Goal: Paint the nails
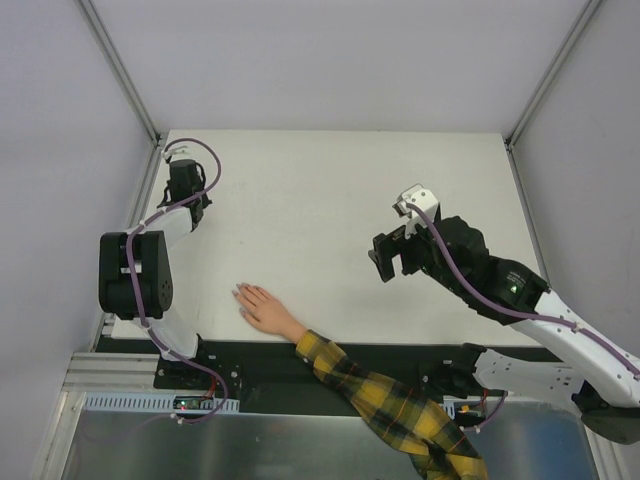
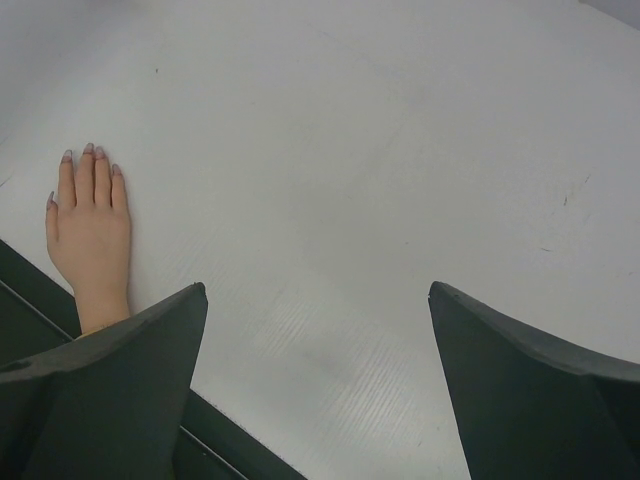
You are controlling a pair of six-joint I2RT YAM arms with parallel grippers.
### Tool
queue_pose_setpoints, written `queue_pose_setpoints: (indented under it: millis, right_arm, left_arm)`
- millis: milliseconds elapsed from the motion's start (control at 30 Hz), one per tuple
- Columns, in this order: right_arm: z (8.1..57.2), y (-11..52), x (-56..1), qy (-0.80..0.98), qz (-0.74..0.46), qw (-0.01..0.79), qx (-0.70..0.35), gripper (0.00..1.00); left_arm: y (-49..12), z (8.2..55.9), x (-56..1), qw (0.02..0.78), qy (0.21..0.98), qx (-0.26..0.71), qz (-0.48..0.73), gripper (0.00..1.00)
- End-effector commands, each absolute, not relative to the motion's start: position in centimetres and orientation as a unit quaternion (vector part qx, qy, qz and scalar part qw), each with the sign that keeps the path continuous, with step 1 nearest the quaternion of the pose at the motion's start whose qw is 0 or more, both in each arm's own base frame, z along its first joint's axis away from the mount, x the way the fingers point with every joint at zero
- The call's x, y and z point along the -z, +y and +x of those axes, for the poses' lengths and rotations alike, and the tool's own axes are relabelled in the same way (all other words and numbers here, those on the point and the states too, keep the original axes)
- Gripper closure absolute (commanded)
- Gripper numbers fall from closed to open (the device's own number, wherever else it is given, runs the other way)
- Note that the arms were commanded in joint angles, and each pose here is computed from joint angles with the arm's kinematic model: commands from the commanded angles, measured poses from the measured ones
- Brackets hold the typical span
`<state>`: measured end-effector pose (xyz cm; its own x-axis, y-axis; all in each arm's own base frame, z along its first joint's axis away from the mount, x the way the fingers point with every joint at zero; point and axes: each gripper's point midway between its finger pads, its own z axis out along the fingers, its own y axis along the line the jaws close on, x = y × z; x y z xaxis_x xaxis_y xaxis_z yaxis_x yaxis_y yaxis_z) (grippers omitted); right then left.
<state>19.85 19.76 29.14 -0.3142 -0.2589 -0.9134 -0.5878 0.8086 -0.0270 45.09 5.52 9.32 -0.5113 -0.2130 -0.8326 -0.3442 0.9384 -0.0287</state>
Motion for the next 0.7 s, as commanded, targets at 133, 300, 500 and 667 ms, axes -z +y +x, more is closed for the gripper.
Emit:
queue_pose_setpoints:
  millis: [133,300,500,667]
  right_arm:
    - [20.0,19.7,-29.2,0.799,-0.254,0.521,-0.159,0.04]
    - [20.2,20.1,-29.0,0.8,-0.256,0.518,-0.159,0.04]
    - [20.2,20.2,-29.1,0.8,-0.258,0.518,-0.16,0.04]
    - [20.1,19.9,-29.0,0.801,-0.255,0.519,-0.158,0.04]
  left_arm:
    - [5.8,46.5,-8.8,0.477,0.863,-0.058,-0.152,1.0]
    - [6.1,46.3,-7.7,0.461,0.871,-0.069,-0.154,1.0]
    - [6.3,46.2,-6.8,0.45,0.876,-0.074,-0.157,1.0]
    - [6.3,46.2,-6.5,0.447,0.878,-0.075,-0.156,1.0]
